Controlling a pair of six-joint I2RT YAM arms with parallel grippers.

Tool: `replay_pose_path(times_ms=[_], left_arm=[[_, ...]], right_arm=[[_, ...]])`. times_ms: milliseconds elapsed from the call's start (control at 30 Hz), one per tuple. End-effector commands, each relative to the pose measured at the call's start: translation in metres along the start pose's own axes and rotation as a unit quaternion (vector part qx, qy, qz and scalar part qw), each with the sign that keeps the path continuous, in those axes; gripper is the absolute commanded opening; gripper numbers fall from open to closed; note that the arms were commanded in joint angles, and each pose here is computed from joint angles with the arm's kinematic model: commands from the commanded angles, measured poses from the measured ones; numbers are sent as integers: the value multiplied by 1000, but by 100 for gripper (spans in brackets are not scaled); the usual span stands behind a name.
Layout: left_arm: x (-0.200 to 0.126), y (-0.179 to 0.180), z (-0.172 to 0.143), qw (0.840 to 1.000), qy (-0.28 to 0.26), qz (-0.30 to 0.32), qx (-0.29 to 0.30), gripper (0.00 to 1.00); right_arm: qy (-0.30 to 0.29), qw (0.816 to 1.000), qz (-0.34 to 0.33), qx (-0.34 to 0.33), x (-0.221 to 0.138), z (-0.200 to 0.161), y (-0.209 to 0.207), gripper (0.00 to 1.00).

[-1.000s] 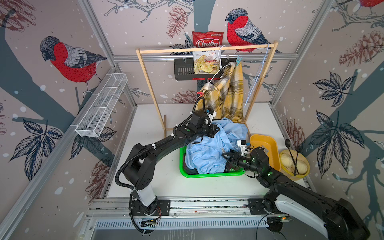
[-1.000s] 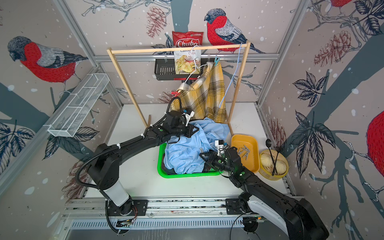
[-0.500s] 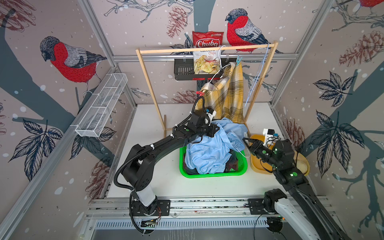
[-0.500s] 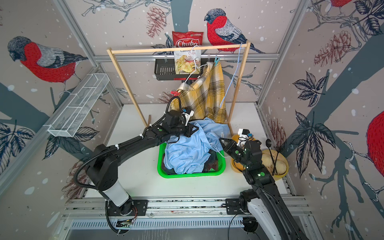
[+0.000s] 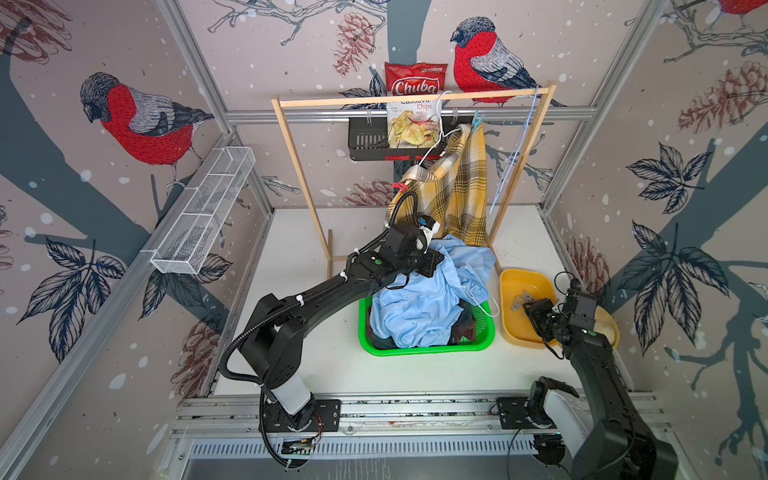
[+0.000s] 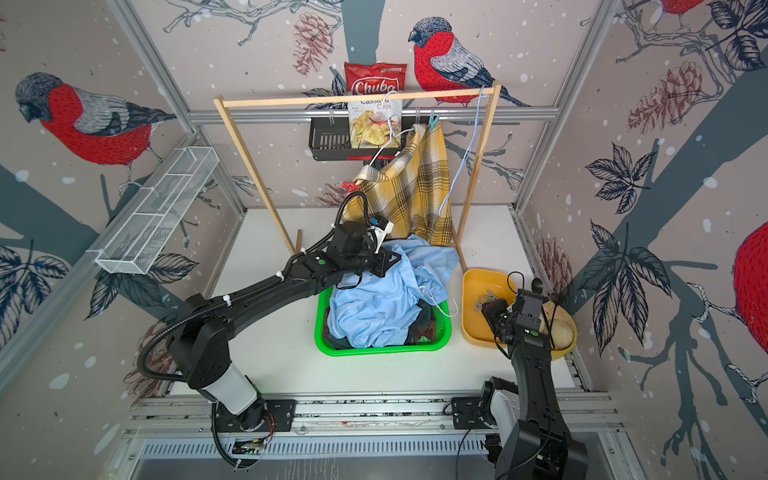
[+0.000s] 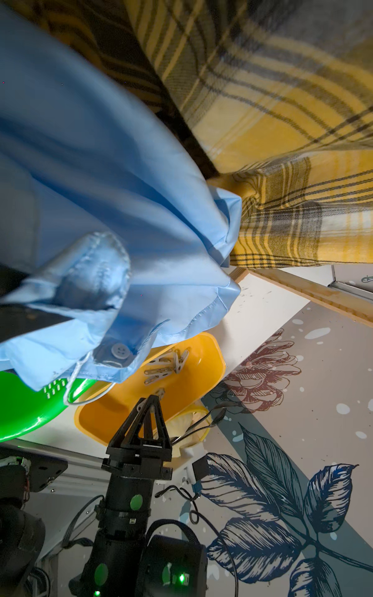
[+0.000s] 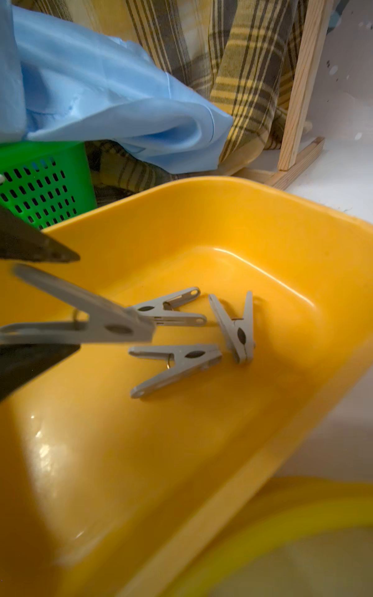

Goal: Remove the clothespins securing long-sleeve shirts to the hanger
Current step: Place the clamp in the storage box.

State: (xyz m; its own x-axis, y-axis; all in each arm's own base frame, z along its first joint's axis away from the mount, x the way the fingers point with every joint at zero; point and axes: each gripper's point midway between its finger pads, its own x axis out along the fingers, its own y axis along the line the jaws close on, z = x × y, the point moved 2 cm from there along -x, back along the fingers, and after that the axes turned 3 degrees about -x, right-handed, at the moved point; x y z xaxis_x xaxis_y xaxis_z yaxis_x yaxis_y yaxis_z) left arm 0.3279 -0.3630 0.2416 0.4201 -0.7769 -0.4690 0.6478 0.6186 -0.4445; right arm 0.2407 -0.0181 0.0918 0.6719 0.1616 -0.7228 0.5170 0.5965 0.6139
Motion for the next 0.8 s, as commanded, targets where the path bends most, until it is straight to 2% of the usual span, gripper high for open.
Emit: replay_pose_path(times_ms=[0, 67, 200, 333, 433, 567, 767], left_arm=[[-2, -2, 4, 1000, -6, -1, 3, 0], [-1, -2, 5, 1000, -6, 1, 1, 0], [-1, 6, 1, 1000, -2, 21, -1, 0], [1, 19, 2, 999, -2, 45, -14, 0], [0, 29, 3, 998, -5, 60, -23, 0], [2, 36, 0, 997, -1, 66, -28, 0], [5, 36, -2, 998, 3, 62, -29, 0]], right_arm=[[2, 999, 15, -32, 0, 4, 8, 63], [-5, 999, 9, -43, -3, 7, 9, 71], [-18, 995, 29, -91, -15, 7, 32, 74], [-5, 982, 94, -161, -26, -25, 77, 67], [25, 975, 126, -181, -30, -57, 92, 60], [55, 975, 115, -182, -33, -79, 86, 54], [72, 977, 105, -172, -30, -88, 73, 54]])
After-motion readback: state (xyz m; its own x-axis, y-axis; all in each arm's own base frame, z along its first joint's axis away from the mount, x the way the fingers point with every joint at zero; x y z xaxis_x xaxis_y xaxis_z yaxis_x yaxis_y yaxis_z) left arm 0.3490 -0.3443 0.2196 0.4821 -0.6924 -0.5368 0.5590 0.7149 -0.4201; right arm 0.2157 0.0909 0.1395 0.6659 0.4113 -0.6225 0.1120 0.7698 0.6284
